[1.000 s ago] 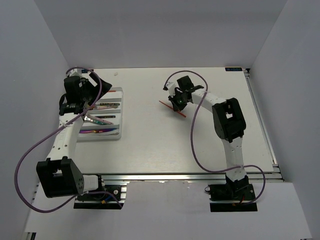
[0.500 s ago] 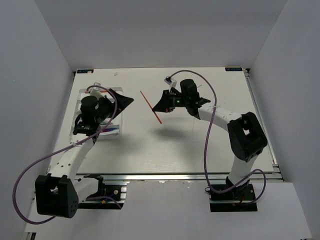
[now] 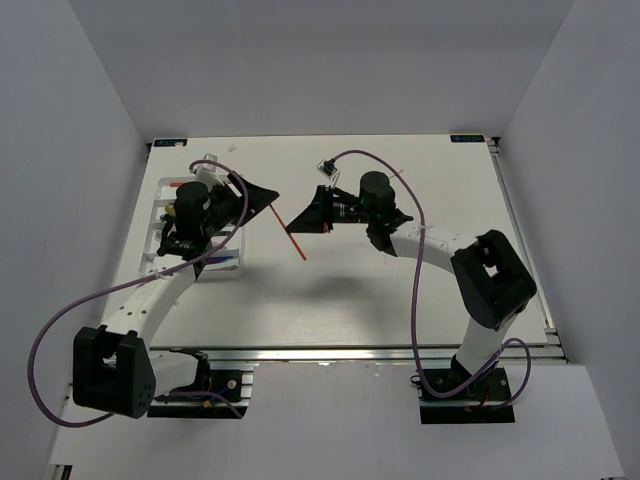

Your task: Sort the eating utensils into containers

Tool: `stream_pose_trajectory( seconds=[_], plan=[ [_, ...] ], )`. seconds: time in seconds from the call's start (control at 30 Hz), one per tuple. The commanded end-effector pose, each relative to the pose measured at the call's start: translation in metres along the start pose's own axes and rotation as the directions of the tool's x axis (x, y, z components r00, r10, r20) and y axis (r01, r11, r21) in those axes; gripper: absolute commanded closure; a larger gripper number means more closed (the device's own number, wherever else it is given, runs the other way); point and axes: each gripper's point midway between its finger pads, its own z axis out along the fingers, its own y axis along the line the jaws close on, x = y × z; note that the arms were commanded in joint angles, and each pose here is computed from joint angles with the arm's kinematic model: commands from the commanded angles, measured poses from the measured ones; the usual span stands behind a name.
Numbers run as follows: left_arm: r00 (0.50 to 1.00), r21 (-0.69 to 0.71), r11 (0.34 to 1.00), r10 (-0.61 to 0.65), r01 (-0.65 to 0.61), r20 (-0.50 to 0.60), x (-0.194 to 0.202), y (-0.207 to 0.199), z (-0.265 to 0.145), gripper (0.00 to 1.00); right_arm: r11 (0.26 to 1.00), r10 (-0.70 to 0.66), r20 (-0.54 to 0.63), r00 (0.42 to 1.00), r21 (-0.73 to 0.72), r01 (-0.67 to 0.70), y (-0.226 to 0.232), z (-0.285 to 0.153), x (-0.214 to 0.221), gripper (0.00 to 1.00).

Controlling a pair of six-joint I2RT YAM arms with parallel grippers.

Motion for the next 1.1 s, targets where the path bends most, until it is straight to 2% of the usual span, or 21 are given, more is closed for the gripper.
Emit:
stream_pose_trajectory(
  seconds=[0.0, 0.03, 0.07, 0.13, 0.17, 0.2, 0.3, 0.33, 0.37, 0.4, 0.43, 0.47, 0.5, 0.6, 0.67, 0.7, 0.8, 0.83, 0.9, 0.93, 1.07],
  plan=[
    [1.0, 0.09, 0.996, 0.016, -0.017, 0.004, -0.001, -0.019, 0.0, 0.34, 0.992, -0.076, 0.013, 0.997, -0.1, 0.077, 0.043, 0.002, -0.008, 1.0],
    [1.0, 0.104, 0.995, 0.0, 0.001, -0.003, 0.0, -0.022, 0.001, 0.41, 0.993, -0.069, 0.009, 0.998, -0.096, 0.069, 0.04, 0.004, -0.008, 1.0],
    [1.0, 0.139, 0.99, 0.002, -0.004, 0.009, -0.002, -0.029, 0.001, 0.57, 0.993, -0.069, 0.01, 0.998, -0.093, 0.07, 0.04, 0.006, -0.008, 1.0],
    [1.0, 0.205, 0.979, -0.005, 0.003, 0.011, -0.003, -0.041, -0.001, 0.73, 0.995, -0.058, 0.008, 0.998, -0.086, 0.059, 0.035, 0.01, -0.009, 1.0],
    [1.0, 0.225, 0.974, -0.007, 0.005, 0.006, -0.002, -0.045, -0.001, 0.95, 0.995, -0.055, 0.011, 0.998, -0.083, 0.056, 0.034, 0.01, -0.011, 1.0],
    [1.0, 0.243, 0.97, -0.015, 0.014, 0.004, -0.002, -0.049, -0.002, 1.0, 0.995, -0.052, 0.012, 0.999, -0.082, 0.052, 0.033, 0.011, -0.012, 1.0],
    [1.0, 0.227, 0.974, -0.017, 0.012, 0.022, -0.005, -0.045, 0.0, 1.0, 0.997, -0.046, 0.037, 0.998, -0.063, 0.048, 0.025, 0.008, -0.02, 1.0],
    [0.998, 0.124, 0.992, -0.042, 0.035, 0.049, -0.011, -0.027, 0.005, 1.0, 0.998, -0.035, 0.05, 0.998, -0.05, 0.037, 0.022, 0.002, -0.021, 0.84],
    [0.996, 0.043, 0.998, -0.044, 0.04, 0.076, -0.017, -0.011, 0.008, 1.0, 0.999, -0.027, 0.085, 0.996, -0.015, 0.028, 0.012, -0.009, -0.03, 0.59],
    [0.993, -0.051, 0.998, -0.042, 0.048, 0.106, -0.025, 0.007, 0.01, 1.0, 0.999, -0.016, 0.136, 0.991, 0.038, 0.011, 0.001, -0.018, -0.037, 0.11],
    [0.981, -0.2, 0.974, -0.067, 0.103, 0.179, -0.048, 0.038, 0.004, 1.0, 0.995, -0.042, 0.168, 0.985, 0.101, 0.025, -0.009, -0.032, -0.037, 0.11],
    [0.973, -0.262, 0.953, -0.095, 0.149, 0.208, -0.058, 0.059, 0.001, 1.0, 0.985, -0.053, 0.2, 0.978, 0.17, 0.018, -0.021, -0.043, -0.041, 0.11],
    [0.958, -0.295, 0.93, -0.147, 0.219, 0.247, -0.068, 0.078, 0.002, 1.0, 0.953, -0.044, 0.259, 0.965, 0.301, -0.037, -0.039, -0.064, -0.049, 0.11],
    [0.867, -0.375, 0.849, -0.176, 0.373, 0.466, -0.132, 0.146, -0.023, 1.0, 0.849, -0.126, 0.288, 0.949, 0.527, -0.047, -0.068, -0.103, -0.05, 0.11],
    [0.814, -0.39, 0.83, -0.124, 0.398, 0.568, -0.177, 0.159, -0.027, 1.0, 0.806, -0.172, 0.273, 0.946, 0.591, -0.024, -0.076, -0.119, -0.047, 0.11],
    [0.793, -0.42, 0.786, -0.141, 0.453, 0.592, -0.186, 0.192, -0.026, 0.94, 0.783, -0.18, 0.27, 0.946, 0.621, -0.028, -0.076, -0.127, -0.045, 0.11],
    [0.715, -0.379, 0.751, -0.174, 0.541, 0.677, -0.227, 0.221, -0.025, 0.94, 0.731, -0.211, 0.255, 0.944, 0.682, -0.021, -0.082, -0.146, -0.041, 0.11],
    [0.719, -0.395, 0.726, -0.194, 0.563, 0.668, -0.224, 0.248, -0.012, 0.94, 0.724, -0.219, 0.251, 0.943, 0.69, -0.016, -0.083, -0.15, -0.04, 0.11],
    [0.706, -0.38, 0.731, -0.192, 0.566, 0.682, -0.253, 0.253, -0.002, 0.94, 0.708, -0.238, 0.244, 0.94, 0.706, -0.003, -0.085, -0.158, -0.039, 0.11],
    [0.717, -0.421, 0.687, -0.21, 0.592, 0.665, -0.243, 0.278, 0.008, 0.93, 0.702, -0.24, 0.238, 0.941, 0.712, -0.001, -0.086, -0.16, -0.038, 0.11],
    [0.698, -0.432, 0.654, -0.21, 0.621, 0.685, -0.255, 0.303, 0.021, 0.84, 0.675, -0.257, 0.223, 0.941, 0.738, 0.01, -0.09, -0.168, -0.039, 0.11]
  ],
)
